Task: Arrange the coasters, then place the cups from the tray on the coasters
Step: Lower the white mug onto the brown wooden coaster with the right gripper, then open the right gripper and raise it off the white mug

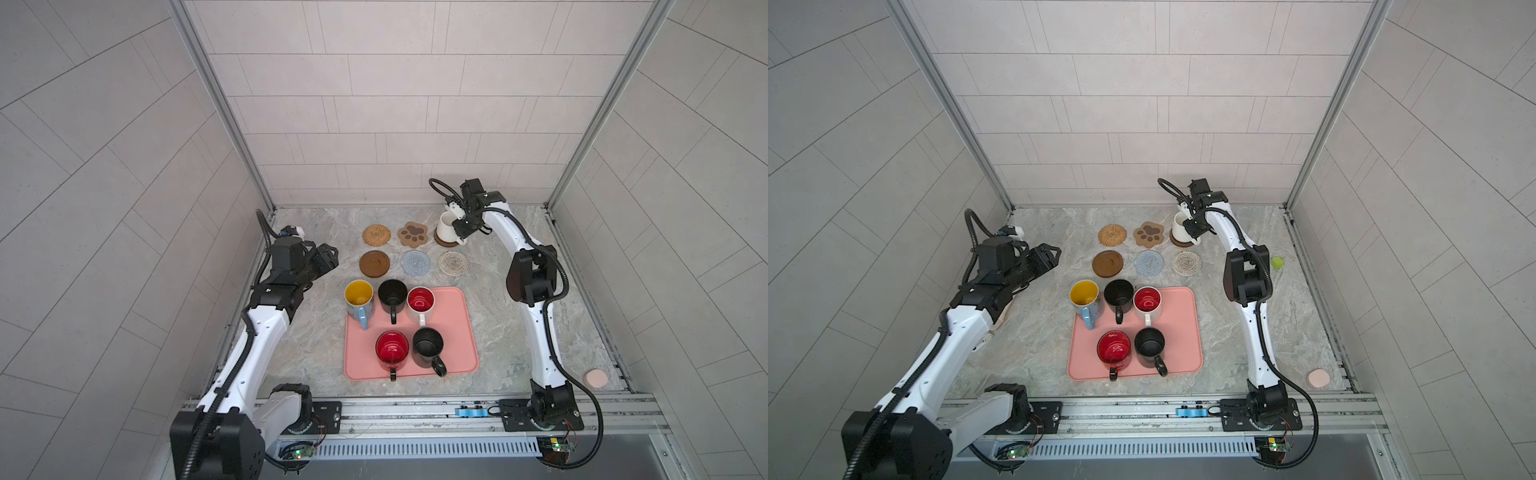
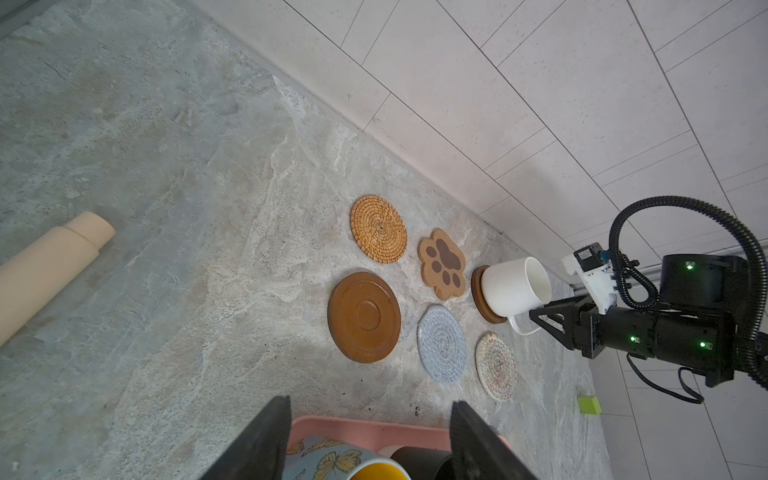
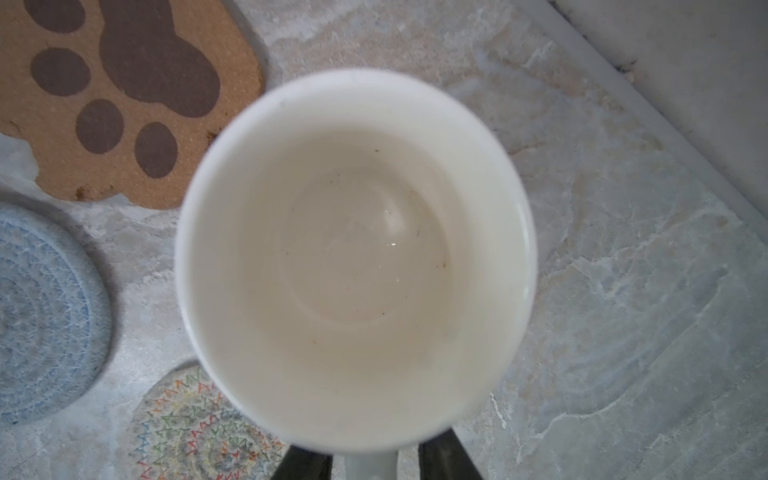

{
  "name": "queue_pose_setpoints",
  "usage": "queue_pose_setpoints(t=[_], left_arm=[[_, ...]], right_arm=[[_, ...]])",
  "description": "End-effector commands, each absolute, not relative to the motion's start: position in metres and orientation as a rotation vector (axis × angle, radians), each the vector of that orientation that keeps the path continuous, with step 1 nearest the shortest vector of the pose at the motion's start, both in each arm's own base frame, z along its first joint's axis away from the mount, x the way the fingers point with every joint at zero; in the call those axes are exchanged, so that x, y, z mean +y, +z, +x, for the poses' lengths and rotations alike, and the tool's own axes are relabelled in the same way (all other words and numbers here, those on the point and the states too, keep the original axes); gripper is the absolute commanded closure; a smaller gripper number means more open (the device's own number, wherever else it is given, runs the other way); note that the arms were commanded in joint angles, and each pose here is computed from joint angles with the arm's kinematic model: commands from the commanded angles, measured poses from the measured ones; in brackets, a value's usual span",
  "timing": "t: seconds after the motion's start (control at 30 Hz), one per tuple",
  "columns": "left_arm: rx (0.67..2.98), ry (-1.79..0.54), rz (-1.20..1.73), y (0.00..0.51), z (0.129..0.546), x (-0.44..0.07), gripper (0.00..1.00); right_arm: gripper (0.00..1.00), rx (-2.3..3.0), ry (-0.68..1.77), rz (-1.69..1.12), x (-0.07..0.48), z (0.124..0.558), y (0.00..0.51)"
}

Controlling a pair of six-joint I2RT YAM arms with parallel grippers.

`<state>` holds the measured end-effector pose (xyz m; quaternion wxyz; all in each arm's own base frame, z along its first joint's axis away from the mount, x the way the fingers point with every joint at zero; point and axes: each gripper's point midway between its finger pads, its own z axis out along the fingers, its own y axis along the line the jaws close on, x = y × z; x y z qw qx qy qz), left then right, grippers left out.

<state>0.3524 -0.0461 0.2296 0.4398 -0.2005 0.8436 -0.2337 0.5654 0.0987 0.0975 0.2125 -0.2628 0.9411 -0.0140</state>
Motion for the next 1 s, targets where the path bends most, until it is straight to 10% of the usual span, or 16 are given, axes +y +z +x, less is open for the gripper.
queue_pose_setpoints(t=[0.0, 0.97], left_arm=[[2.045, -0.580, -0.493, 0.247, 0.353, -0.043, 0.32], [2.032, -0.588, -0.464, 0.259, 0.344, -0.045, 0.32]], right_arm=[[0.62, 2.613, -0.050, -0.715, 0.094, 0.563, 0.109], [0.39, 2.509, 0.006, -0.577, 0.091, 0.532, 0.193]])
